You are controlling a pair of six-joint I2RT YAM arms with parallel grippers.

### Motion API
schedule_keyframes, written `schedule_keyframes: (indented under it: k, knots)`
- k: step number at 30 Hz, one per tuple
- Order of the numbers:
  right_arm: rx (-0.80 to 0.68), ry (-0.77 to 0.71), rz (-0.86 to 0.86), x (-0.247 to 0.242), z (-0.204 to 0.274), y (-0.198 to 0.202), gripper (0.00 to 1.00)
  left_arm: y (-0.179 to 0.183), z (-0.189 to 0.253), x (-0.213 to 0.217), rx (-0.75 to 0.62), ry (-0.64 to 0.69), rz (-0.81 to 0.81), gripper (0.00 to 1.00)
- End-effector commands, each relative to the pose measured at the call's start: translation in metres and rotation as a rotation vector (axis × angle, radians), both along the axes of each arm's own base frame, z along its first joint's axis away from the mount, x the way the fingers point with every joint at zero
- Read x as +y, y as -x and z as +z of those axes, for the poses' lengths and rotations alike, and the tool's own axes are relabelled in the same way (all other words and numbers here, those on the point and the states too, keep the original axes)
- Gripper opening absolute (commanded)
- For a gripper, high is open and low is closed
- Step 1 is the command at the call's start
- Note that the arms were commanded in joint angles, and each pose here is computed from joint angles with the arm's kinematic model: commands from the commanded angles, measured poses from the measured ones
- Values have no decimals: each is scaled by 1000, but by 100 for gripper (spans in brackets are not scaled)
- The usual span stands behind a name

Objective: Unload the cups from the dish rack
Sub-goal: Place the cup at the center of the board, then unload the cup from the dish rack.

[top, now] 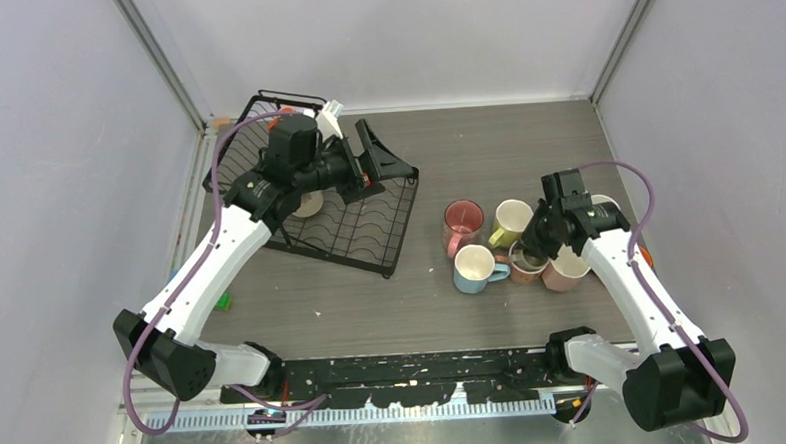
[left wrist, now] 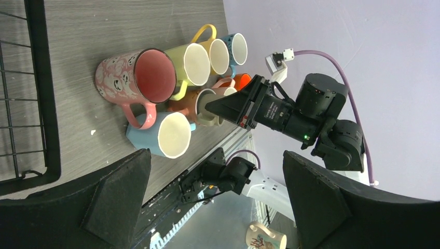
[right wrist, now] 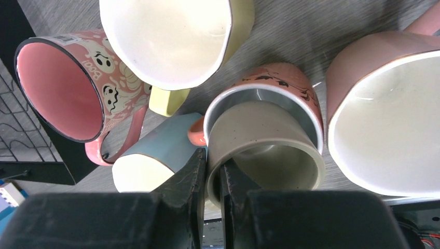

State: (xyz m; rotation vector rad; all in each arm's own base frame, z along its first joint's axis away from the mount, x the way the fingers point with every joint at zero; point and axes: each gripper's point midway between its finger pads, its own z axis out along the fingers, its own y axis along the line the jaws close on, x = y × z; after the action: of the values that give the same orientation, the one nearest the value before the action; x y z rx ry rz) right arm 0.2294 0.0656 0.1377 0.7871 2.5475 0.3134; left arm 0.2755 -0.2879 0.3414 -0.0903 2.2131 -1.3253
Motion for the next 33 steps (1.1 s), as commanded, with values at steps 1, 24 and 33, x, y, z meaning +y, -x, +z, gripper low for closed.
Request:
schedule_keyframes:
  k: [1, 24, 33]
  knots:
    - [-35, -22, 21, 3, 2, -10, 1, 2, 12, 4, -47, 18, -1, 100]
    - [-39, -6, -8, -7, 3, -9, 39, 3, 8, 2, -40, 11, -4, 100]
    - [-80, 35, -29, -17, 24, -6, 56, 3, 9, 1, -45, 8, -11, 100]
